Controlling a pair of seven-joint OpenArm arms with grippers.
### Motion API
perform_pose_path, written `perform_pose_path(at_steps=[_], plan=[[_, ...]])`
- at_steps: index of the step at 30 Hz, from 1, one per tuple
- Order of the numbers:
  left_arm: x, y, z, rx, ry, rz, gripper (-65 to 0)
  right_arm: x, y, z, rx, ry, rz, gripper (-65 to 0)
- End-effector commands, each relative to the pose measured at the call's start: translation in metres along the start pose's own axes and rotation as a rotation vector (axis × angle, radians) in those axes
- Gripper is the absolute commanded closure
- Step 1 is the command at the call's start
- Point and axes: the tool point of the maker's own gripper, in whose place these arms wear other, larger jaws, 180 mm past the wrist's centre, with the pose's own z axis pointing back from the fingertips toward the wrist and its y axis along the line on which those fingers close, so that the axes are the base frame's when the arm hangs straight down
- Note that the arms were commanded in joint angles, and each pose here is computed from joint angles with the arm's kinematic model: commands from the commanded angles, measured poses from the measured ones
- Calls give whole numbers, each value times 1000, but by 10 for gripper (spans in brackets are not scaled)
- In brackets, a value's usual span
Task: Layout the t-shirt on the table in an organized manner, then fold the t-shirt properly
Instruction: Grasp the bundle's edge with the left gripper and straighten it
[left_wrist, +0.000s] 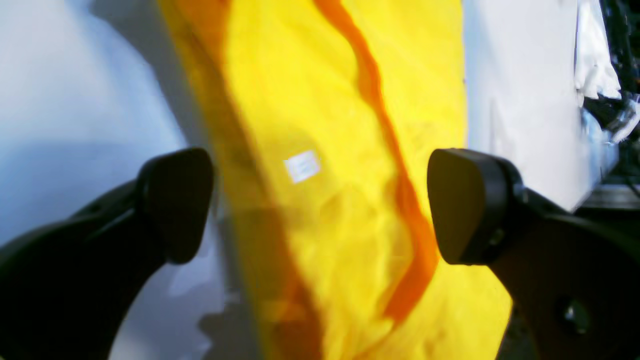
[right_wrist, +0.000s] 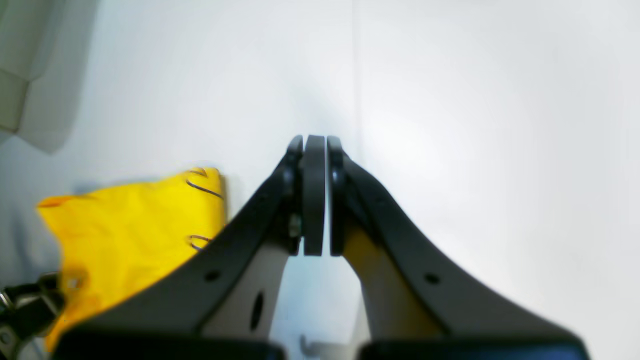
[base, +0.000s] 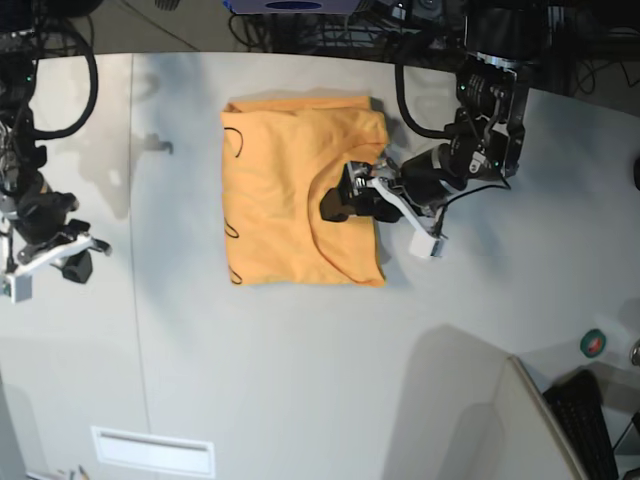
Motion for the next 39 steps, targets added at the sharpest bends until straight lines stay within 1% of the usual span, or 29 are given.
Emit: perform_pose_path(at_steps=[1,6,9,10,14,17,19,20,22,25,27,29,31,34,35,37,38,39], plan=[[13,0,1,-10,-32,-8,-650,18,0,4,13,-57,16,0],[-9,2,-11,-14,48,5,-650,21,-20,12,-34,-71,-4,0],[-17,11,-12,2,62,36,-650,24,-26,15,-49,-81,-10,0],[-19,13,-12,7,67,43,-634,25,-27,15,-52,-84,-12,0],[-31,26,-12,58,99,90,-484,30,-33,17,-67,-98,-18,0],[-33,32,-12,90,106,111,-342,32,-38,19,-78,-106,-24,0],[-26,28,-15,82,114,90,-211,32,-39,19,-80,-104,-25,0],[-30,30,-15,88,166,53,-135,32,-39,19,-80,-104,-25,0],[-32,33,-15,106,268,-47,0,32,-39,19,-80,-104,-25,0],[-29,41,-11,145,363,-197,0,32,-40,19,-83,-103,-21,0],[-23,47,-10,170,408,-303,0,33,-41,19,-84,-103,-18,0],[-18,52,-8,194,470,-440,0,32,-42,19,-86,-100,-20,0],[-15,51,-9,184,558,-638,0,27,-47,17,-98,-86,-28,0],[-13,43,-12,133,711,-993,0,18,-56,14,-117,-63,-40,0],[-11,39,-14,123,737,-1095,0,15,-57,14,-121,-56,-44,0],[-5,29,-21,105,744,-1308,0,6,-60,17,-129,-39,-45,0],[-3,24,-25,103,739,-1397,0,4,-60,17,-129,-35,-46,0],[0,22,-28,106,731,-1450,0,1,-61,18,-131,-30,-46,0]])
